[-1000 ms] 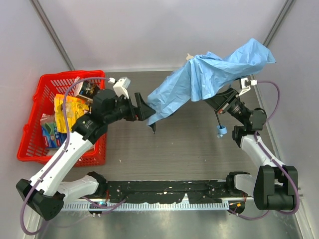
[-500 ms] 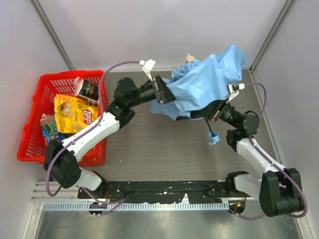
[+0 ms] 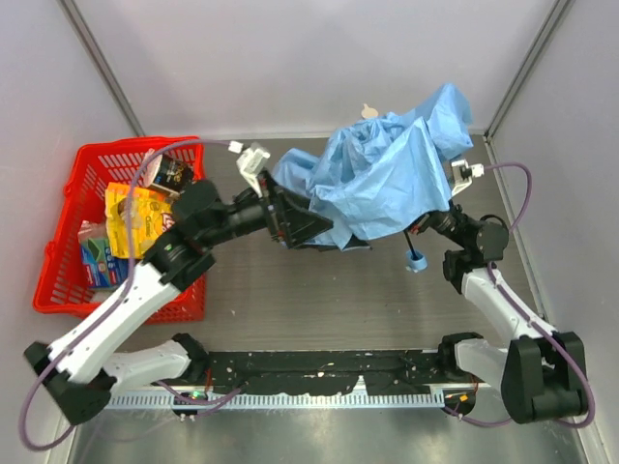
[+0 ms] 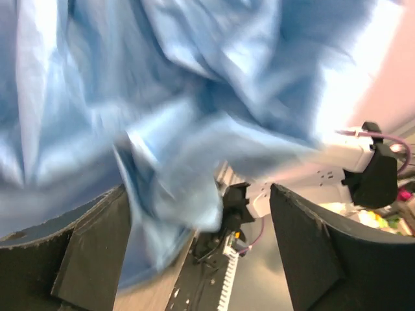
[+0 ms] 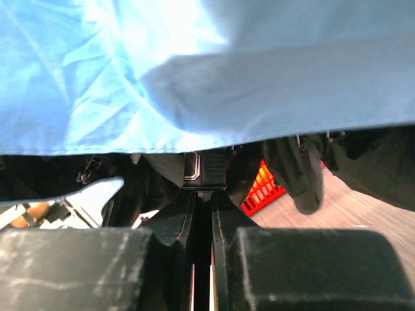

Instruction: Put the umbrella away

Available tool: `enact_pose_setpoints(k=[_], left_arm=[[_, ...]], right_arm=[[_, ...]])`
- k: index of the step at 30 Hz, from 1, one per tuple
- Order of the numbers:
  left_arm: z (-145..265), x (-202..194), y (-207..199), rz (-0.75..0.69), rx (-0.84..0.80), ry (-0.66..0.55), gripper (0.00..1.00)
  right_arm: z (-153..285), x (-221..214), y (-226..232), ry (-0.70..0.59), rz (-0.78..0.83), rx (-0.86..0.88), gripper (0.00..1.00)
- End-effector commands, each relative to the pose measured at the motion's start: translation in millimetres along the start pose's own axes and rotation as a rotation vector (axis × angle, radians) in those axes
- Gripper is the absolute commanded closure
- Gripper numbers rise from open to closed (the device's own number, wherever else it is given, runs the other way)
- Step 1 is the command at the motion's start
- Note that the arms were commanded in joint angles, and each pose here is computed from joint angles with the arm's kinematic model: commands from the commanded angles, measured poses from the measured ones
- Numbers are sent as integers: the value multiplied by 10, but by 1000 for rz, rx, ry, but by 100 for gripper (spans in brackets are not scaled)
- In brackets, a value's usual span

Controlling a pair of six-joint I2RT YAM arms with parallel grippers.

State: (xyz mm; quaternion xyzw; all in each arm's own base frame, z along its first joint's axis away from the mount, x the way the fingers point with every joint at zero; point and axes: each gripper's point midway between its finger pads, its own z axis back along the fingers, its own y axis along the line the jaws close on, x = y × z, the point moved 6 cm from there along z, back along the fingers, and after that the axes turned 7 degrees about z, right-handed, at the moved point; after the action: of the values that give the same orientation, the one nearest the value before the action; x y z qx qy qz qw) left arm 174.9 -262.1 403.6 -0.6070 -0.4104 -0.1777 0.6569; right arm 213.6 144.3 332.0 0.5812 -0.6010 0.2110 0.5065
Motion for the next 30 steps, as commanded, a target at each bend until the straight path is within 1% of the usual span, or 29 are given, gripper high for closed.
enact_pose_setpoints(k=[1,2,3,5,6,7,8,9,10,11,12,14,15,16,19,22,24,25,26,27,28,30], left_arm=[[611,-95,52,-172,219,-34,1],[707,-126,77,-198,243,-60,0],[809,-133,123,-222,285,-113,0],[997,-76,264,-218,432,-245,1],[1091,-21,384,-194,551,-319,8],[1142,19,514,-155,668,-370,19],[1178,52,636,-132,779,-391,23],[1138,68,727,-112,837,-369,24],[1072,102,770,-89,847,-337,23],[969,135,853,-48,839,-303,20],[835,165,904,9,781,-259,15],[676,271,1053,145,666,-238,8],[593,282,1115,195,598,-228,4],[502,288,1214,229,530,-235,3],[249,356,1320,263,288,-251,0],[-24,358,1440,278,72,-199,0],[-119,380,1480,271,-22,-200,0],[-138,386,1449,267,-81,-207,0],[-152,452,1343,223,-167,-235,1],[-220,450,1269,224,-220,-222,10],[-308,449,1181,226,-267,-201,22],[-524,380,885,216,-393,-148,39]], right_arm=[[9,499,165,-137,169,144,99],[5,536,195,-133,157,163,99],[-4,530,187,-110,160,173,99],[-7,541,220,-98,171,185,99],[-11,565,247,-97,176,192,99],[-7,567,260,-91,175,195,99],[-8,587,301,-90,173,203,99],[-7,589,315,-86,173,207,99],[1,591,354,-80,175,215,99],[7,589,377,-76,175,219,99],[12,589,411,-71,176,226,99],[24,590,454,-71,169,231,99],[28,591,470,-71,162,233,99],[29,610,500,-80,163,237,99],[24,665,588,-87,147,253,99],[29,685,663,-70,148,270,100],[30,707,715,-63,146,281,99],[30,717,740,-67,141,286,99],[31,715,741,-68,133,285,99],[34,714,753,-70,128,287,99],[37,699,744,-69,126,285,99],[43,670,724,-73,130,281,99]])
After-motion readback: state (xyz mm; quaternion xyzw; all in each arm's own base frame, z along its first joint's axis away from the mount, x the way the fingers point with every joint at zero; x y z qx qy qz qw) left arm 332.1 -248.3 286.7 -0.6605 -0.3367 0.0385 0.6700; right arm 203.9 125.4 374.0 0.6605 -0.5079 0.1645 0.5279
